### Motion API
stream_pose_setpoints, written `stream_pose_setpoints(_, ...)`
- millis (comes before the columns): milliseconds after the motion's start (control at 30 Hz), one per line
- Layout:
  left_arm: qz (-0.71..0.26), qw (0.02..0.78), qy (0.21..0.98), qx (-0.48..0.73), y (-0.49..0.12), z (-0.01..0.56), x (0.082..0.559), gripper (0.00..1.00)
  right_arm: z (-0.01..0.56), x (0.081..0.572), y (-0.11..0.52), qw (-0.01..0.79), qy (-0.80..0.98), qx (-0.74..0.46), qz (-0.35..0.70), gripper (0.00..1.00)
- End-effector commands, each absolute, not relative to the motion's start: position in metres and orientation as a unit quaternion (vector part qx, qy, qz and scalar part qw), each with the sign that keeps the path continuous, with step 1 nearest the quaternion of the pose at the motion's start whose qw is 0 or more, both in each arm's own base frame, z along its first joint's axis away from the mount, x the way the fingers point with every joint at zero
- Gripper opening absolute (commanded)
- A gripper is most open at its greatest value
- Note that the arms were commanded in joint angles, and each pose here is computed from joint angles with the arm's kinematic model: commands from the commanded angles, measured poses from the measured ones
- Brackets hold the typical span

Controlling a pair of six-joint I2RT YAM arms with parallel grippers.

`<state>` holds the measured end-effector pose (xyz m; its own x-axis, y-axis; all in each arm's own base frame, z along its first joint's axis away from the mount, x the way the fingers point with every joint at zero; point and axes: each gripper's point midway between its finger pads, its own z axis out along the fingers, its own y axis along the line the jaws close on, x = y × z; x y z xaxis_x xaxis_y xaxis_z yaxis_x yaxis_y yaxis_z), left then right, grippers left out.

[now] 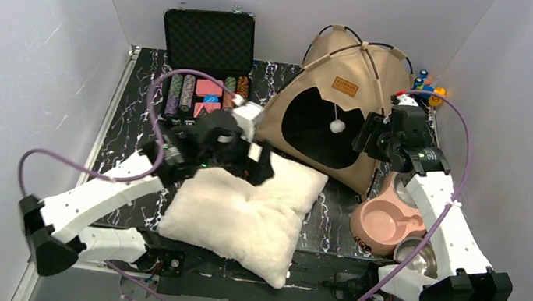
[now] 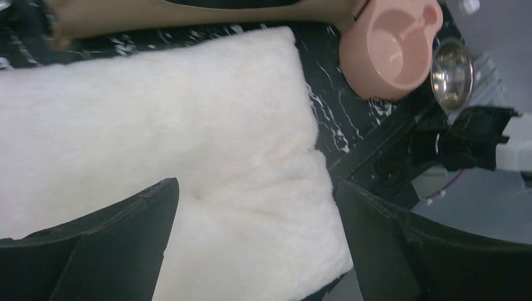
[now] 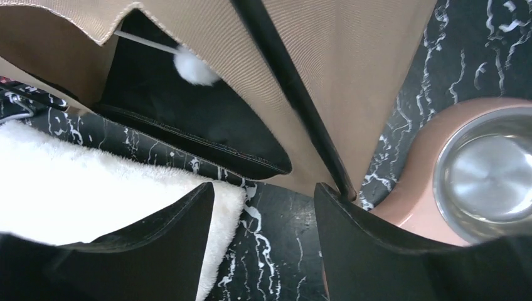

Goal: Set up the pet tent

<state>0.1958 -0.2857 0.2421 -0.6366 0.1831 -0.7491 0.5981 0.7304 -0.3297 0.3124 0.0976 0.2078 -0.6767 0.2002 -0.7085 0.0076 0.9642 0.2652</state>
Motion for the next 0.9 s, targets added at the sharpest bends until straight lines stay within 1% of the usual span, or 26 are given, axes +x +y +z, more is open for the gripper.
stream_pose_setpoints(0, -0.249, 0.374, 0.88, 0.155, -0.213, 0.237, 0.22, 0.98, 0.235, 0.313, 0.096, 0.413, 0.902, 0.026, 0.125, 0.71)
stream_pose_setpoints(100, -0.192, 0.367, 0.906, 0.088, -0.156, 0.217, 0.236, 0.98, 0.241, 0.292, 0.111, 0.4, 0.903, 0.013, 0.156, 0.72)
stream_pose_setpoints(200, -0.159, 0.334, 0.929, 0.034, -0.118, 0.19, 0.244, 0.98, 0.242, 0.263, 0.132, 0.383, 0.901, 0.003, 0.205, 0.73)
stream_pose_setpoints(267, -0.16, 0.306, 0.939, 0.006, -0.104, 0.172, 0.244, 0.98, 0.235, 0.243, 0.145, 0.37, 0.897, 0.014, 0.241, 0.75)
stream_pose_setpoints(367, -0.182, 0.283, 0.941, -0.021, -0.1, 0.155, 0.245, 0.98, 0.215, 0.218, 0.168, 0.331, 0.89, 0.045, 0.309, 0.78)
stream_pose_setpoints(533, -0.226, 0.249, 0.941, -0.026, -0.112, 0.134, 0.245, 0.98, 0.155, 0.191, 0.19, 0.242, 0.9, 0.078, 0.353, 0.81)
stream_pose_setpoints(767, -0.219, 0.221, 0.95, -0.019, -0.111, 0.104, 0.246, 0.98, 0.123, 0.165, 0.232, 0.191, 0.892, 0.074, 0.403, 0.83)
stream_pose_setpoints(833, -0.224, 0.219, 0.949, -0.015, -0.113, 0.1, 0.244, 0.93, 0.122, 0.161, 0.246, 0.179, 0.877, 0.073, 0.44, 0.83)
stream_pose_setpoints(867, -0.228, 0.22, 0.949, -0.012, -0.114, 0.098, 0.243, 0.87, 0.12, 0.16, 0.25, 0.175, 0.873, 0.075, 0.449, 0.83)
